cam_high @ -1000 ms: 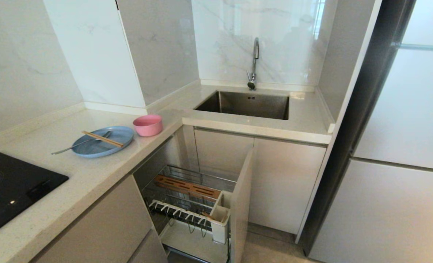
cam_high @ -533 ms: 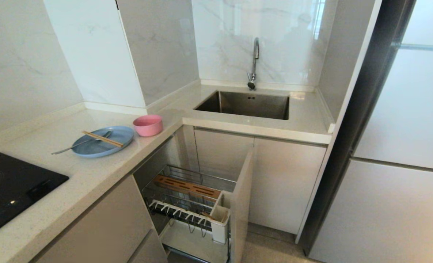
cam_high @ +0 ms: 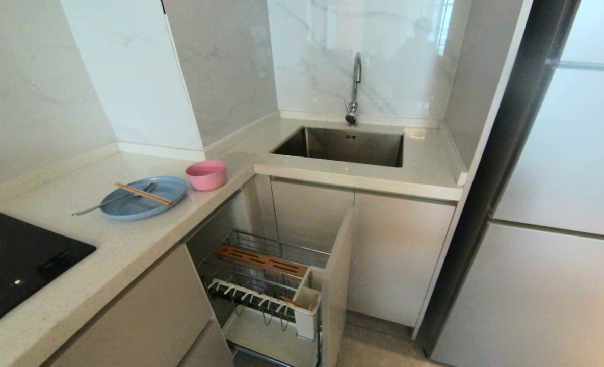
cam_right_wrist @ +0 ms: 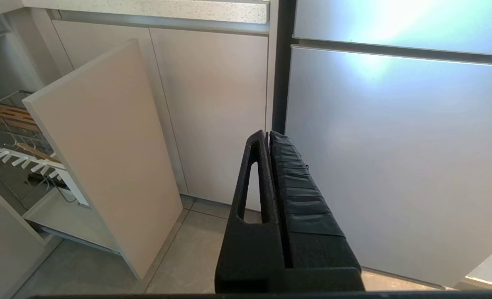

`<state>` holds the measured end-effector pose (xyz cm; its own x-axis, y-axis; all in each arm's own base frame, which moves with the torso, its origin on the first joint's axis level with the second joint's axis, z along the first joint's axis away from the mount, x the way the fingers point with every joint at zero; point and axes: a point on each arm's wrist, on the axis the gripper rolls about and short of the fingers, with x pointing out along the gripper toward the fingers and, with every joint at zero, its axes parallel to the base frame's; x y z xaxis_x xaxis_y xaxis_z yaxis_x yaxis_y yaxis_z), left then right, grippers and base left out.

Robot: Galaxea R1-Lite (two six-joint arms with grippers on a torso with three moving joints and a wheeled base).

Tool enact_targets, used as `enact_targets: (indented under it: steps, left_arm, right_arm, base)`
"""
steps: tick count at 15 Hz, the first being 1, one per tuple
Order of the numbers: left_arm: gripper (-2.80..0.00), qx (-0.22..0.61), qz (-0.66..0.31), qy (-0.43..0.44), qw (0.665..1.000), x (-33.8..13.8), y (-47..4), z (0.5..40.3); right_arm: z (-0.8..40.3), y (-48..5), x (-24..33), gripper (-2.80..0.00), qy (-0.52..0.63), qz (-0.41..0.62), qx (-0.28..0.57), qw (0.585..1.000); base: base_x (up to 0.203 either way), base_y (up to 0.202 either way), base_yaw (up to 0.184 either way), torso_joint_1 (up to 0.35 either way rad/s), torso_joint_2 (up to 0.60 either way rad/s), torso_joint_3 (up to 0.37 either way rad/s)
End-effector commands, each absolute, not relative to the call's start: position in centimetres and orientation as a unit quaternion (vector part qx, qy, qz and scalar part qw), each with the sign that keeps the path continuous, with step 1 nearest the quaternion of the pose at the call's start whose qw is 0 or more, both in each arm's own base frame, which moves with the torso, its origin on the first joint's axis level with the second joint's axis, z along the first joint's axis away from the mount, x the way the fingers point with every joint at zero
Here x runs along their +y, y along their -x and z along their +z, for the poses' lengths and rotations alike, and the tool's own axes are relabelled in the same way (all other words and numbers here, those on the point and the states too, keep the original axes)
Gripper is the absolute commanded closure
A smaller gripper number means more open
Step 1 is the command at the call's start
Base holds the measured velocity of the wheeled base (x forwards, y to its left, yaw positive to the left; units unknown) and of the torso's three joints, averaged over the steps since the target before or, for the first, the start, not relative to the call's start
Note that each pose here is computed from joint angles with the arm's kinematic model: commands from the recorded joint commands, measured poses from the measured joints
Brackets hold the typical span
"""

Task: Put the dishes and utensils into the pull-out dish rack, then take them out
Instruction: Pick up the bowl and place it in the cupboard

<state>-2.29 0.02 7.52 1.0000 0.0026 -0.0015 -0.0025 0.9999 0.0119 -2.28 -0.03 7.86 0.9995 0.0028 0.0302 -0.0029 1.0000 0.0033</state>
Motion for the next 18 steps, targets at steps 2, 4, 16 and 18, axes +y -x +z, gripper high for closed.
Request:
enact_targets:
  steps: [2, 4, 16, 18]
  left_arm:
    - [0.00, 0.002, 0.002, -0.007, 1.000, 0.02, 2.27, 7.49]
    - [0.00, 0.002, 0.002, -0.007, 1.000, 0.02, 2.27, 7.49]
    - [0.00, 0.002, 0.002, -0.007, 1.000, 0.02, 2.27, 7.49]
    - [0.00, 0.001, 0.002, -0.007, 1.000, 0.02, 2.27, 7.51]
  right_arm:
    - [7.65, 2.23, -0.03, 0.00, -0.002, 0.002, -0.012, 1.000]
    - [7.65, 2.23, -0.03, 0.00, -0.002, 0.002, -0.012, 1.000]
    - [7.65, 2.23, -0.03, 0.00, -0.002, 0.002, -0.012, 1.000]
    - [7.65, 2.22, -0.03, 0.00, -0.002, 0.002, -0.011, 1.000]
  base:
    - [0.000, 0.000, 0.000, 0.000, 0.00, 0.000]
    - [0.000, 0.000, 0.000, 0.000, 0.00, 0.000]
    - [0.000, 0.000, 0.000, 0.001, 0.00, -0.077]
    - [0.000, 0.000, 0.000, 0.005, 0.00, -0.193]
